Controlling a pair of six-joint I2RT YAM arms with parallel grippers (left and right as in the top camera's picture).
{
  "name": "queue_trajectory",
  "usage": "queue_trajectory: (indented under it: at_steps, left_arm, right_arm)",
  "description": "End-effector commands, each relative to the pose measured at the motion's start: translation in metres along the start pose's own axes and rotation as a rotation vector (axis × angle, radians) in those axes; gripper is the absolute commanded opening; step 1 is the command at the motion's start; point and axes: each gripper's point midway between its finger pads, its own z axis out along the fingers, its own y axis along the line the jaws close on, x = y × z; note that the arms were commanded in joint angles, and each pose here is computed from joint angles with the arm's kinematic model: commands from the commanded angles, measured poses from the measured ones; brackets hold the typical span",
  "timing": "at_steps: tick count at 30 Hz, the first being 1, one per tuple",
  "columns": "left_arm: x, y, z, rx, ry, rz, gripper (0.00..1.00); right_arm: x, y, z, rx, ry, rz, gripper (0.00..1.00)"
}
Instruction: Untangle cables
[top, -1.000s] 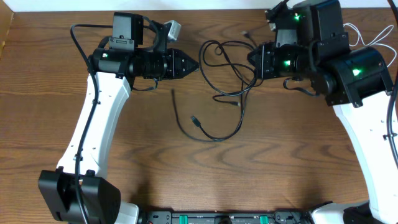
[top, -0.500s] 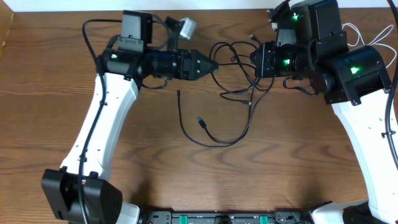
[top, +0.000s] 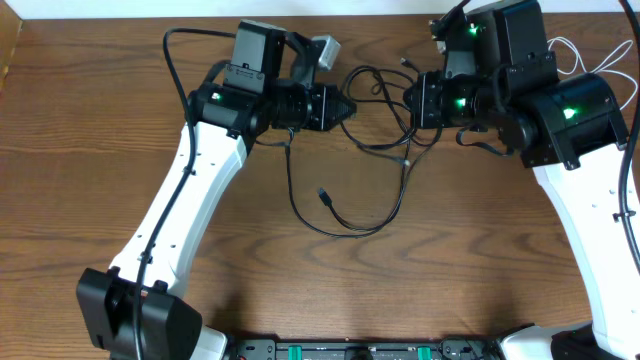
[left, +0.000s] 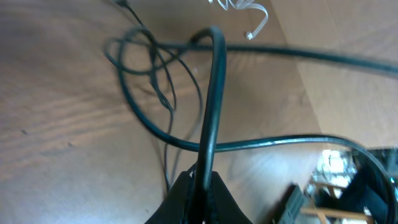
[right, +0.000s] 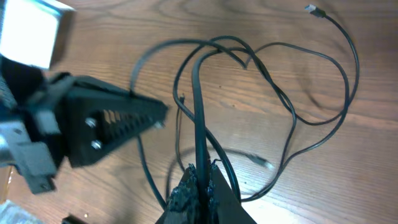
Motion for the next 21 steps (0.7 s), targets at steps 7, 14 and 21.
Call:
queue_trajectory:
  at_steps: [7, 14, 21]
  left_arm:
    - [-0.083, 0.02, -0.093, -0.053, -0.376, -0.117, 0.07]
    - [-0.098, 0.0, -0.161, -0.073, -0.547, -0.061, 0.07]
    - [-0.093, -0.014, -0.193, -0.089, -0.604, -0.04, 0.08]
  right_arm:
    - [0.048, -0.056, 0.033, 0.247, 0.204, 0.046, 0.01]
    - [0.098, -0.087, 0.073, 0.306, 0.353, 0.073, 0.01]
    - [0.133, -0.104, 0.099, 0.314, 0.423, 0.107, 0.01]
